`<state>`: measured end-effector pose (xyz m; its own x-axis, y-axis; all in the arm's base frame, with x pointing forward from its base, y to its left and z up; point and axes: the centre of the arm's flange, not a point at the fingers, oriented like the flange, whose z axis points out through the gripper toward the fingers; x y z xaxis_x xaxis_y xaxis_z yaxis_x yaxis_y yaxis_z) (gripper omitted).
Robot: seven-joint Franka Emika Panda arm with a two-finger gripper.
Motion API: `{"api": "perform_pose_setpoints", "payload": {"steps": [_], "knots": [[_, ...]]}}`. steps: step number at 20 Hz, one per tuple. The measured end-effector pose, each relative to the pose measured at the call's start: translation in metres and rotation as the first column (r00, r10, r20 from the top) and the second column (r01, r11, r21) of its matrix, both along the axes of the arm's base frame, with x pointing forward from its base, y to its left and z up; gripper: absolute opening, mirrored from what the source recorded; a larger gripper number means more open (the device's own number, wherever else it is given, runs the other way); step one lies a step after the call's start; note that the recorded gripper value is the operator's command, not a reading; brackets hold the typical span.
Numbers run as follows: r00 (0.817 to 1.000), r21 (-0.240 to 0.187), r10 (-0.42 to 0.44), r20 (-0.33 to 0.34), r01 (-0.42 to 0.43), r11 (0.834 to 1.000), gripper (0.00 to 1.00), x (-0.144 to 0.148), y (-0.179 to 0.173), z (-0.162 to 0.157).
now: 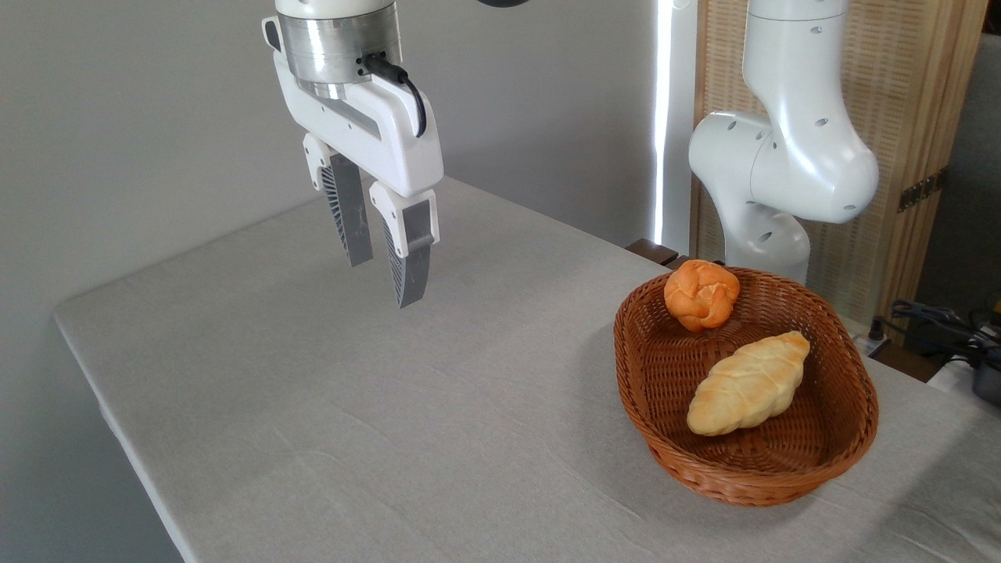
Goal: Put bread into the basket
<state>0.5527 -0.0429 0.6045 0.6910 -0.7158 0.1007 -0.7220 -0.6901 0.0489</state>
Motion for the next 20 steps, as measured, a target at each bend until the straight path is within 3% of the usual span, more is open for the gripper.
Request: {"api": "perform_pose_setpoints", "payload": {"steps": [7, 12, 20], "knots": [[0.999, 0.002, 0.032, 0.005, -0.032, 0.999, 1.00, 0.000, 0.018, 0.003], [1.000, 0.082, 0.018, -0.015, -0.017, 0.997, 1.00, -0.002, 0.021, 0.001], [1.000, 0.088, 0.018, -0.019, -0.016, 0.996, 1.00, -0.003, 0.022, 0.000]]}}
